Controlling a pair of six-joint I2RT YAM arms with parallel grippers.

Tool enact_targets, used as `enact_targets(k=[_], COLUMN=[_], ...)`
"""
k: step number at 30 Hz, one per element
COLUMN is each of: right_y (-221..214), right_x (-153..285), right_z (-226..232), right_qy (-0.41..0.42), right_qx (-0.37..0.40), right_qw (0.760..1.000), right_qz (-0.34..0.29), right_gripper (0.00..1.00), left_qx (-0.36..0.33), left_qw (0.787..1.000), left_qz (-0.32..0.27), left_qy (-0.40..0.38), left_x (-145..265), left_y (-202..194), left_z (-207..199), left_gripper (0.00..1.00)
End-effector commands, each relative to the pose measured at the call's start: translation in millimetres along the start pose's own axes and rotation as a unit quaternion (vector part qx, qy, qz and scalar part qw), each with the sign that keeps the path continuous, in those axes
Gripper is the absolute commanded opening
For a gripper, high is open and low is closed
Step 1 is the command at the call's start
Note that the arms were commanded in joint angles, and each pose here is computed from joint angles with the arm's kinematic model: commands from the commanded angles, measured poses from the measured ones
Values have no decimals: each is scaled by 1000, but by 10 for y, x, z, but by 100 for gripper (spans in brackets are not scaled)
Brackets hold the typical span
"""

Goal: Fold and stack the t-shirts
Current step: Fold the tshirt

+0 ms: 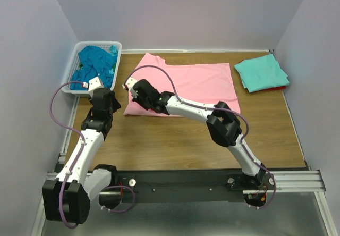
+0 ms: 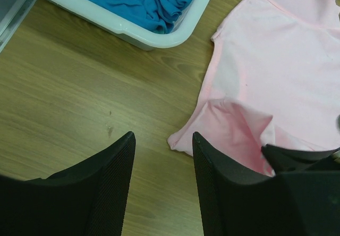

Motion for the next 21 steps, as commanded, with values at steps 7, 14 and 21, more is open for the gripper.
enact_targets(k=[7, 14, 21], right_y=[145, 147, 316], right_x=[-162, -379, -525], right_z=[-560, -809, -1092], right_qy=[-87, -117, -160], right_qx=[38, 27, 6], right_qw=[995, 993, 986], right_qz=[-7, -17, -48], right_gripper=[9, 9, 18], left_qx=[-6, -10, -15], left_qw=[1000, 1000, 999], left_qz=[8, 22, 38], left_qy=[-6, -9, -11], left_x=[-45, -79, -121], left_y=[-30, -91, -160], left_z=[-12, -24, -37], left_gripper=[55, 55, 54])
Point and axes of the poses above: each gripper's point midway between its finger pads, its own x axis back along the fingers, its own z axis along the line the jaws close on, y = z × x, the point moved 3 cm from there along x, back along the fingers
